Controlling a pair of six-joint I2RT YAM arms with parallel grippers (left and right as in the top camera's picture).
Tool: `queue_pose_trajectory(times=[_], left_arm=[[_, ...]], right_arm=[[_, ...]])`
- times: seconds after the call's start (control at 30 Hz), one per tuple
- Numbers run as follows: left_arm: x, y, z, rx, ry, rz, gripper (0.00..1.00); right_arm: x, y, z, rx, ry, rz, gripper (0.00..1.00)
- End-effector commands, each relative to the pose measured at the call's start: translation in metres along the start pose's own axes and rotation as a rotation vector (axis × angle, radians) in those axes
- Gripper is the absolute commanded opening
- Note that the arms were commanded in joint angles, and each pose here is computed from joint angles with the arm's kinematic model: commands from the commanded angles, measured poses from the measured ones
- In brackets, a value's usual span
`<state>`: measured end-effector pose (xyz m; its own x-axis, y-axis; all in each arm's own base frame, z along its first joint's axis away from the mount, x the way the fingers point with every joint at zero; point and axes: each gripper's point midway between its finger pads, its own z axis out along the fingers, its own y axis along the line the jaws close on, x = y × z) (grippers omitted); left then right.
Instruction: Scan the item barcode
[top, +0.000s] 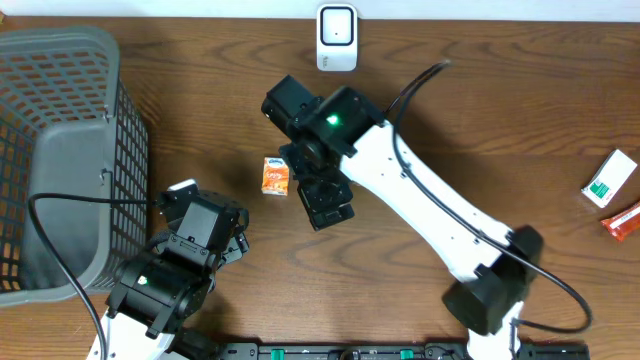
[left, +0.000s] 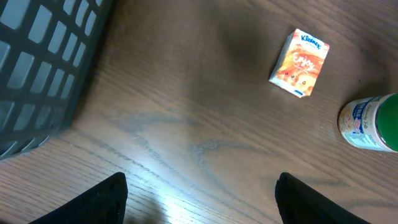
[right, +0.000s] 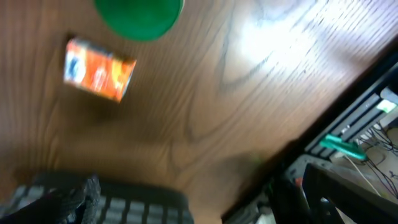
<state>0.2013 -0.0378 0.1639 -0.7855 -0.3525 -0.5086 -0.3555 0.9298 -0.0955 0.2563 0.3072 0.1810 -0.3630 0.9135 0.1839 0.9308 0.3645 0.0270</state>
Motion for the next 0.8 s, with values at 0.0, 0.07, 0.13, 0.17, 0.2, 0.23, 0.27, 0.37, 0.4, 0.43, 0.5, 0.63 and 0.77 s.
queue_pose_trajectory(times=[0.0,0.07,0.13,0.17,0.2,0.23,0.27,0.37,0.4,0.43,0.5,0.63,0.77], left_arm=[[-0.001,0.002,0.000,-0.011,-0.007,0.009,0.77],[-0.001,0.002,0.000,-0.011,-0.007,0.009,0.77],[-0.001,0.002,0.000,-0.011,-0.007,0.009,0.77],[-0.001,0.002,0.000,-0.011,-0.007,0.009,0.77],[-0.001,0.002,0.000,-0.011,-0.007,0.009,0.77],[-0.001,0.002,0.000,-0.011,-0.007,0.008,0.77],[-0.001,0.002,0.000,-0.011,-0.006,0.009,0.77],[-0.001,0.002,0.000,-0.011,-0.007,0.009,0.77],[-0.001,0.002,0.000,-0.011,-0.006,0.009,0.77],[-0.001,0.002,0.000,-0.011,-0.007,0.009,0.77],[-0.001,0.002,0.000,-0.011,-0.007,0.009,0.77],[-0.001,0.002,0.000,-0.011,-0.007,0.009,0.77],[-0.001,0.002,0.000,-0.011,-0.007,0.009,0.77]], right_arm=[[-0.026,0.007,0.030,0.062,-0.077,0.086,0.99],[-0.030,0.013,0.041,0.075,-0.083,0.101,0.99],[-0.034,0.019,0.049,0.070,-0.092,0.107,0.99],[-0.037,0.023,0.051,0.062,-0.102,0.110,0.98],[-0.041,0.027,0.053,0.053,-0.114,0.114,0.98],[-0.043,0.029,0.053,0.046,-0.118,0.118,0.98],[-0.046,0.031,0.053,0.041,-0.120,0.124,0.97],[-0.055,0.035,0.052,0.032,-0.134,0.139,0.95],[-0.058,0.036,0.052,0.028,-0.144,0.142,0.95],[-0.061,0.038,0.053,0.023,-0.155,0.146,0.95],[-0.064,0.040,0.056,0.021,-0.156,0.152,0.95],[-0.071,0.039,0.068,0.042,-0.159,0.165,0.96],[-0.075,0.040,0.083,0.046,-0.153,0.173,0.96]])
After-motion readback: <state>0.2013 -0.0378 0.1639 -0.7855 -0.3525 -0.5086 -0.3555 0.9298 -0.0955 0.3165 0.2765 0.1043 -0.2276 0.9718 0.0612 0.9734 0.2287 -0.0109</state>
